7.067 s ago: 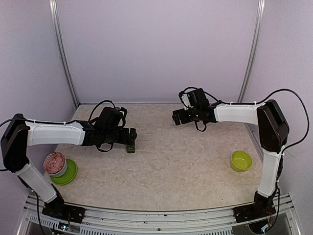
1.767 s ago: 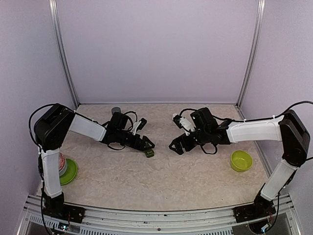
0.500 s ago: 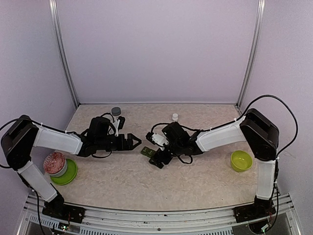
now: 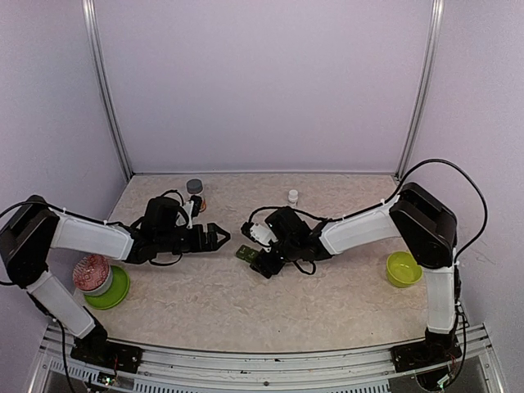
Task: Sort the pills into containers
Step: Adjust the pill container at the center of the board.
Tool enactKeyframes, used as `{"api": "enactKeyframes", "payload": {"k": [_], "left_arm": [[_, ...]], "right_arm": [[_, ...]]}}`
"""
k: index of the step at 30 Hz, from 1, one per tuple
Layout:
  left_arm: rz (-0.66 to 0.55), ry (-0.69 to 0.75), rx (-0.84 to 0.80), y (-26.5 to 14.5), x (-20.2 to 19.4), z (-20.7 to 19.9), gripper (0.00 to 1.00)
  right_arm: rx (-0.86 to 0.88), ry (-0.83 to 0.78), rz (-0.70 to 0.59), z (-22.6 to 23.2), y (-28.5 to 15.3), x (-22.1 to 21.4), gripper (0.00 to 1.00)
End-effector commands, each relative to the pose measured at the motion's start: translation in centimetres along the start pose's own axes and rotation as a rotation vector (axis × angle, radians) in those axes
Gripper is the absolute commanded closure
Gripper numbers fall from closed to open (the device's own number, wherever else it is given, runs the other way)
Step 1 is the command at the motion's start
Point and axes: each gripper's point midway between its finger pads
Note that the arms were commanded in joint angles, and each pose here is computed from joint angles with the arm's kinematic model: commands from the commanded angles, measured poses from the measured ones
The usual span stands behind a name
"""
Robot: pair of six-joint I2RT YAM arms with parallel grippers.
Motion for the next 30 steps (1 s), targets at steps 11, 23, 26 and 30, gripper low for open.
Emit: {"api": "enactKeyframes", "payload": {"k": [11,23,26,30], "left_arm": [[-0.02,-0.014,-0.003,-0.5,0.6,0.3,0.01],[-0.077,0.13,-0.203,-1.6,1.0,-3.9,0.01],[-0.078,0.134,-0.192,-1.5,1.0,-3.7,0.01],[-0.081,0.124,-0.202,-1.5,0.8,-3.8,0.01]], "right_arm": [[-0.002,-0.07,-0.066,0.4,-1.1,1.7,0.42],[0.087,-0.144,-0.194,2.2,-8.0,3.8,0.51],[0.06,-0.157,-0.165,1.7,-7.3,3.5,0.31],[0.051,-0.152,-0.112,1.4,-5.2,2.8,0.18]]}}
Point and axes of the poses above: each gripper's point midway between its finger pads, its own y axis out along the fingers, its own z axis along the line the jaws close on, x = y × z, and after that the axes turned 13 degrees about y, right-handed
